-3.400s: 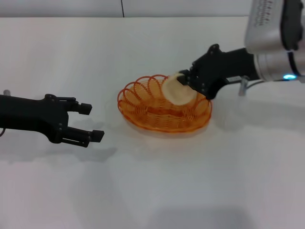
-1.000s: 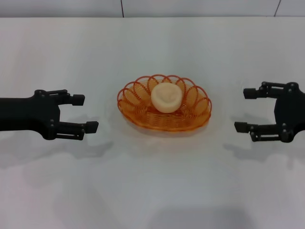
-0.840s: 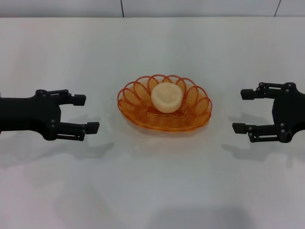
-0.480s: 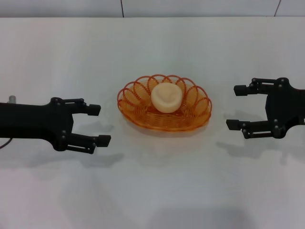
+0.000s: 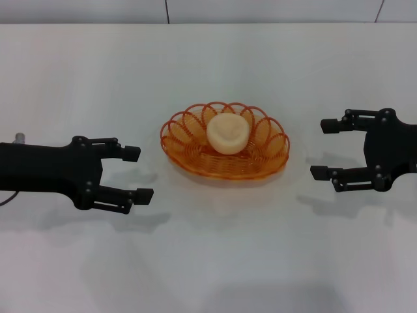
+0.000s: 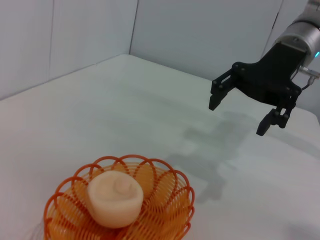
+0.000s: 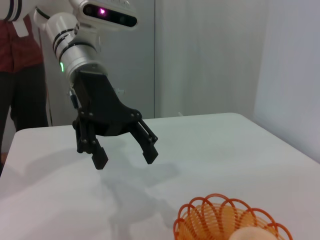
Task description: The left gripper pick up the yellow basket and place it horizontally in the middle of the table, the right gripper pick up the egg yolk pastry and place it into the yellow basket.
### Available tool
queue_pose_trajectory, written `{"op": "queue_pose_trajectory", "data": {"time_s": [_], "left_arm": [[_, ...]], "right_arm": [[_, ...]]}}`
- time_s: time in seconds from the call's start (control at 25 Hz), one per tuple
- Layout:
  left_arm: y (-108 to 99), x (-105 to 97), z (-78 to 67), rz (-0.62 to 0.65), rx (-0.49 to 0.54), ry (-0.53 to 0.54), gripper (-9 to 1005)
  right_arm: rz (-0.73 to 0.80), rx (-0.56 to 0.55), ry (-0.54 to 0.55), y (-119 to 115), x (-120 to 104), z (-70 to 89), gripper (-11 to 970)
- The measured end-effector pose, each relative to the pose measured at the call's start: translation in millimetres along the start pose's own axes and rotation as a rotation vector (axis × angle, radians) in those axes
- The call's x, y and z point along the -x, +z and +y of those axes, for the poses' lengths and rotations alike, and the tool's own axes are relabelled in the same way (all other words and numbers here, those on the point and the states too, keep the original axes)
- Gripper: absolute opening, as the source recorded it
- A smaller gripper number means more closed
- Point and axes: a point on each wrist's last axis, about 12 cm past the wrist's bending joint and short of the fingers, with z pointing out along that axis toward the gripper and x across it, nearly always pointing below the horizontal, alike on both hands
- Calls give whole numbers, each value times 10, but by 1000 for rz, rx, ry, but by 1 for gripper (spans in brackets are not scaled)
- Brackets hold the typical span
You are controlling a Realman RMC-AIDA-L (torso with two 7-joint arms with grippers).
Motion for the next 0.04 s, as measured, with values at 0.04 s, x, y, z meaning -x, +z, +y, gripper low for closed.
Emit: {"op": "queue_pose_trajectory", "data": {"time_s": [0.04], "left_arm": [[-1, 1, -1, -2, 0, 1, 890]], "right_arm": [[2, 0, 0, 0, 1, 0, 785]]}}
